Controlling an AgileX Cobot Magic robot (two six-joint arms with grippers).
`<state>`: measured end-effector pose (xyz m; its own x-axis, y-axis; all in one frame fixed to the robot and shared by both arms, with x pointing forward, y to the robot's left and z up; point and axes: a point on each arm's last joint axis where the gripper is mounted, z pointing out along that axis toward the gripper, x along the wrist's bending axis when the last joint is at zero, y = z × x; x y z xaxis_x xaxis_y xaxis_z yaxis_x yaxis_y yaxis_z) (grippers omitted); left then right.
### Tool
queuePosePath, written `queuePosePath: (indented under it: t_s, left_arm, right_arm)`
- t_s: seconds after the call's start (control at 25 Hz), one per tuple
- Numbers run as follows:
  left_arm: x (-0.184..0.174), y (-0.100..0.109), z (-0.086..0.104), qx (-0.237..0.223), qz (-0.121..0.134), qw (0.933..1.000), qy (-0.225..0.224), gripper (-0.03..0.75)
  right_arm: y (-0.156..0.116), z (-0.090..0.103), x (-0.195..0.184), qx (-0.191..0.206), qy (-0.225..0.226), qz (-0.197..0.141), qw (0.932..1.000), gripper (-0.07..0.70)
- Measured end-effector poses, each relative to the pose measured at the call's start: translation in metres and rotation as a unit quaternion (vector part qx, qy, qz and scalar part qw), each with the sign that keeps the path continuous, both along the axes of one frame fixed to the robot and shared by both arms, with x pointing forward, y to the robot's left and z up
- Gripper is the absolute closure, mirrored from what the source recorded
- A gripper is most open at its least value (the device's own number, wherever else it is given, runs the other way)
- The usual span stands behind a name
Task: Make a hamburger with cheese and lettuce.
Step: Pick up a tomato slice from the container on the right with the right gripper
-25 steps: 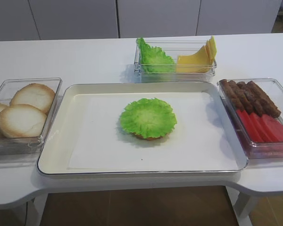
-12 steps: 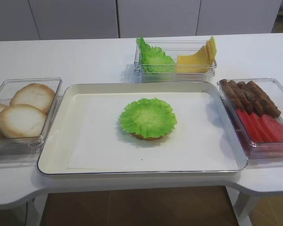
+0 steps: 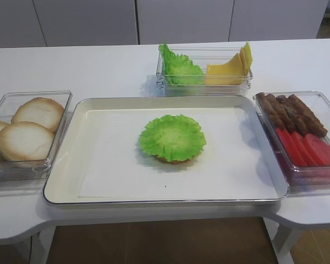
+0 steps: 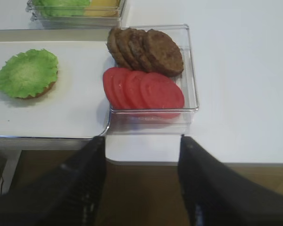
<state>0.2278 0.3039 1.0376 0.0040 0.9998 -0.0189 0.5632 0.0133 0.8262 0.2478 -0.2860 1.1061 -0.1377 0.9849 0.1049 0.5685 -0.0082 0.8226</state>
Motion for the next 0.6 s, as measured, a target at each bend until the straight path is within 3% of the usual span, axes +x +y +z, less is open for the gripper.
queuePosePath:
  t_s: [0.24,0.6]
  left_arm:
    - [0.000,0.000,0.000,0.000,0.000,1.0000,0.000,0.249]
    - [0.000,0.000,0.000,0.000,0.000,1.0000,0.000,0.249]
  right_arm:
    - [0.006,0.032,0.044,0.018,0.049,0.009,0.9986,0.253]
    - [0.014,0.041,0.105,0.065,0.106,0.008,0.9922,0.263]
